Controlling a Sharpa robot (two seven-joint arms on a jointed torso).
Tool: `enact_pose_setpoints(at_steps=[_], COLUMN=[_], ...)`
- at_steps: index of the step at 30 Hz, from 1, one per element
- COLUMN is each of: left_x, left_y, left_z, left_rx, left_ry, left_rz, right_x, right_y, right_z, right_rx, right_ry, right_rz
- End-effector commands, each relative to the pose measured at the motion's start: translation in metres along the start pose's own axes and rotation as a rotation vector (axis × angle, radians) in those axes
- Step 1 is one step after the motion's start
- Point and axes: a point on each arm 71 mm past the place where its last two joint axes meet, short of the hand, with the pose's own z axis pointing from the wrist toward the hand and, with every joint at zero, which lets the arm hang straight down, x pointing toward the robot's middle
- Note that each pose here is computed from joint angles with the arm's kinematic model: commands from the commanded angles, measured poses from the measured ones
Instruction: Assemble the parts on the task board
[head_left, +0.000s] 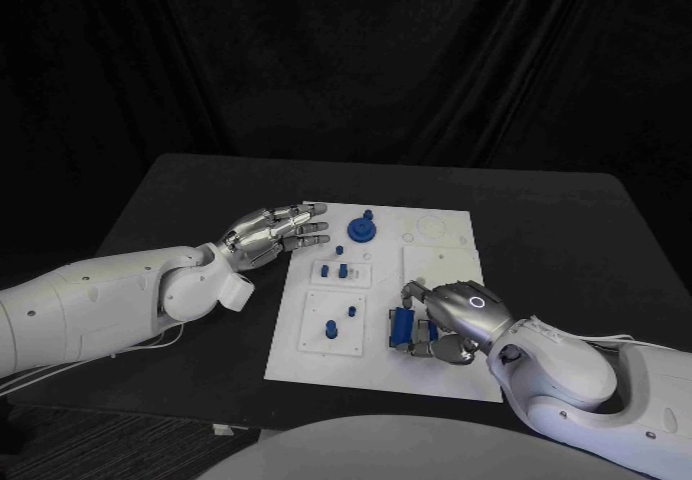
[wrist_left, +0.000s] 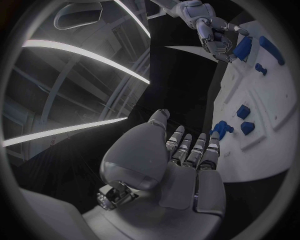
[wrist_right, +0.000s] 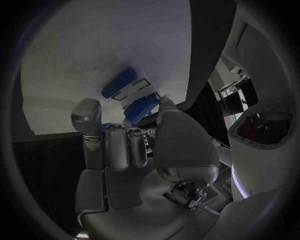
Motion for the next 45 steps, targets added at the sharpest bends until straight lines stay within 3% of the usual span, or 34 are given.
enact_pose_setpoints(at_steps=[1,24,35,45], left_x=[0.0018,0.0011,0.0009,0.0006], left_y=[0.0001,0.0013,0.002,0.0027], left_z=[0.0005,0.0001,0.0,-0.0003], left_rx=[0.01,0.001,-0.005,-0.011], left_ry=[0.014,0.014,0.013,0.013], left_rz=[-0.012,-0.013,-0.013,-0.014], right_x=[0.002,-0.007,-0.008,-0.004], right_y=[0.0,0.003,0.004,0.004], right_z=[0.0,-0.009,-0.012,-0.012], right_rx=[0.011,-0.044,-0.038,-0.016], right_ry=[0.015,-0.063,-0.048,0.002], right_rz=[0.004,0.062,0.068,0.078])
